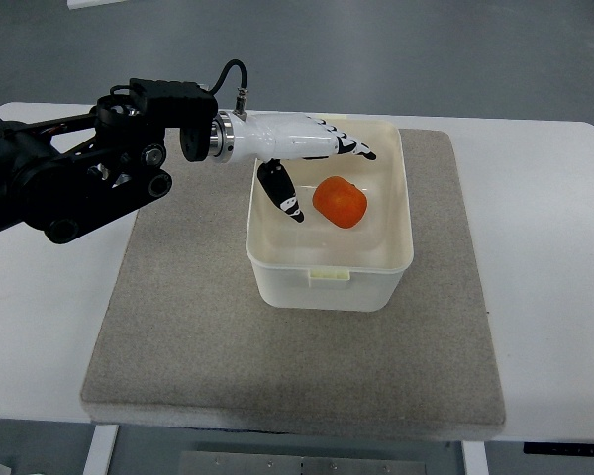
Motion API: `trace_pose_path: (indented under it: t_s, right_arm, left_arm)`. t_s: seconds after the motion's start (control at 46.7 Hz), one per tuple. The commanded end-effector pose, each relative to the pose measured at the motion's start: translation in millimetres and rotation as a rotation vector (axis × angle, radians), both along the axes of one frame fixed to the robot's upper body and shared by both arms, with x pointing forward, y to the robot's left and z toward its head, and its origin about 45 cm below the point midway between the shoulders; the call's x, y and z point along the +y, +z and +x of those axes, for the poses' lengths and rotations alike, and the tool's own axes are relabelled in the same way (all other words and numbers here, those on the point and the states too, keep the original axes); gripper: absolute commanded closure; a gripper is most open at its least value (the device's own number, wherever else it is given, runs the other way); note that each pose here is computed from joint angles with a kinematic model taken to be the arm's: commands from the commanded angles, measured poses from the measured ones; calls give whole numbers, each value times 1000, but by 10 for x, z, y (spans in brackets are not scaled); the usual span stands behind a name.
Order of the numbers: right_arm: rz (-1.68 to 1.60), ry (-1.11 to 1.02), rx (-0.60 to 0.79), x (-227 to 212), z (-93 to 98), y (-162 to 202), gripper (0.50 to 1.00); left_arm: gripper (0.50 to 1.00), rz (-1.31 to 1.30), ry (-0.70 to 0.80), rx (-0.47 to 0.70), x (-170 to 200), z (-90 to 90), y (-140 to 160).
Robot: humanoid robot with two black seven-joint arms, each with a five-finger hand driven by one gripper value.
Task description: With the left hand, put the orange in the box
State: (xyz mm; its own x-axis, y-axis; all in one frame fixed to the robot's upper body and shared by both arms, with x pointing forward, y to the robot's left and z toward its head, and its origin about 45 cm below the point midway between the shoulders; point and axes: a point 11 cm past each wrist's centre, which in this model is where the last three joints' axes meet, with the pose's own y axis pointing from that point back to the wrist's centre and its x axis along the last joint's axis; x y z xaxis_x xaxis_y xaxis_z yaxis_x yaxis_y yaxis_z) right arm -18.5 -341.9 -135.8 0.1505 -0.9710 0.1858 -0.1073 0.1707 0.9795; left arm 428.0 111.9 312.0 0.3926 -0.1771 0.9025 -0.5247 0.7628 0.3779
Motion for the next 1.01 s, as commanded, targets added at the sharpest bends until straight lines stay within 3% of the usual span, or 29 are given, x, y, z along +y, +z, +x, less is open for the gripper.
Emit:
trace_pose_path:
  t_s: [0.0,0.3,0.492,0.664,0.985]
  right_arm:
    - [0,0,0,0,-1,0,568]
    - [0,0,0,0,-1,0,568]
    - [0,0,0,0,-1,0,568]
    - [0,0,0,0,-1,0,568]
    - [0,0,0,0,-1,0,568]
  left_arm:
    - [508,-31,13,3,24,15,52]
    - [508,-263,108,35,267,168,560]
    - [508,-453,210,149,566,291,750]
    - [508,-601,338,325,912,359,675]
    - [508,-903,625,664,1618,523,244]
